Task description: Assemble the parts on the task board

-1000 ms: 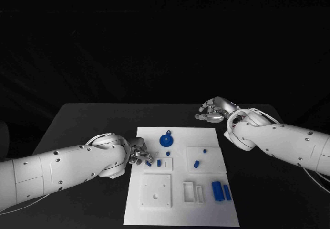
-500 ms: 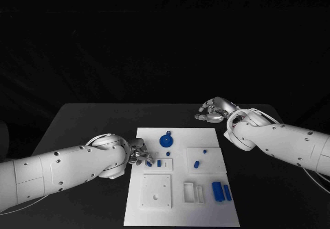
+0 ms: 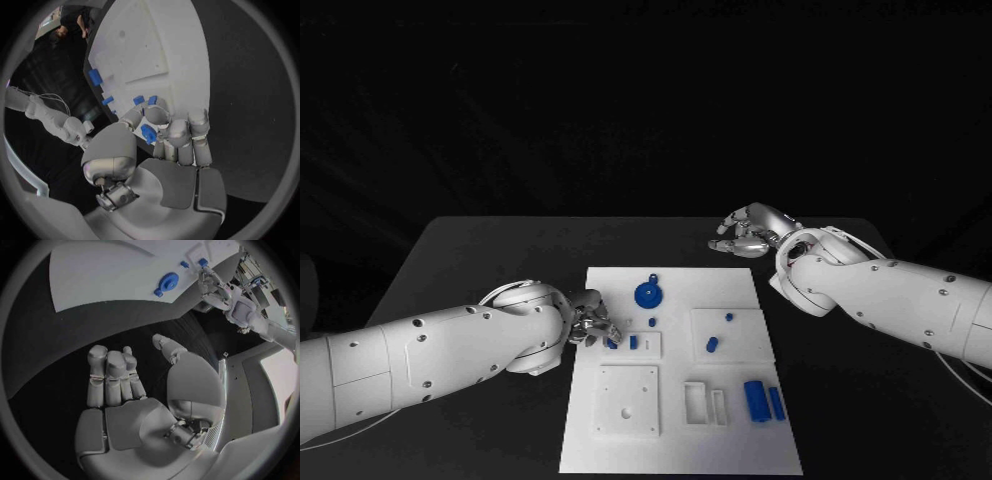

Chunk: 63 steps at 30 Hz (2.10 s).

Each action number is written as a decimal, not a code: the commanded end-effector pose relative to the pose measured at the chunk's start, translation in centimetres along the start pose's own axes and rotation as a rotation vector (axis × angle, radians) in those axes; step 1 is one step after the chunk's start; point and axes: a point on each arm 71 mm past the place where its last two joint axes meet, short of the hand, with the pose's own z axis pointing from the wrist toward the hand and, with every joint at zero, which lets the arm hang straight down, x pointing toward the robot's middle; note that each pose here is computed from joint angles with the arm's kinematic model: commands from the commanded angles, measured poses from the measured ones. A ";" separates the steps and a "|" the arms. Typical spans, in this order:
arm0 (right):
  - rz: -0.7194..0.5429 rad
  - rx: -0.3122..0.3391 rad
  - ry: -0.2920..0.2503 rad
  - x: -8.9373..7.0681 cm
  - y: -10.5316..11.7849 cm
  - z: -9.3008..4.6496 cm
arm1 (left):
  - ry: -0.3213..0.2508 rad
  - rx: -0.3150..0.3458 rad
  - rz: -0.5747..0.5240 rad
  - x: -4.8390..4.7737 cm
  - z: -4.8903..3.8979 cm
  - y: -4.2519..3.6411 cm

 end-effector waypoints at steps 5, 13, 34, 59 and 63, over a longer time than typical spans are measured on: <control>-0.003 -0.010 0.010 0.1 0.1 0.0 | 0.021 -0.014 0.031 0.43 0.08 0.30; -0.002 -0.009 0.011 0.2 0.1 0.0 | 0.018 -0.014 0.049 0.43 0.08 0.25; -0.002 -0.008 0.013 0.2 0.0 -0.1 | 0.030 -0.018 0.047 0.51 0.07 0.29; -0.002 -0.009 0.013 0.2 0.0 -0.1 | 0.019 -0.011 0.034 0.42 0.13 0.19; -0.002 -0.009 0.013 0.2 0.0 -0.1 | 0.016 -0.011 0.032 0.39 0.15 0.19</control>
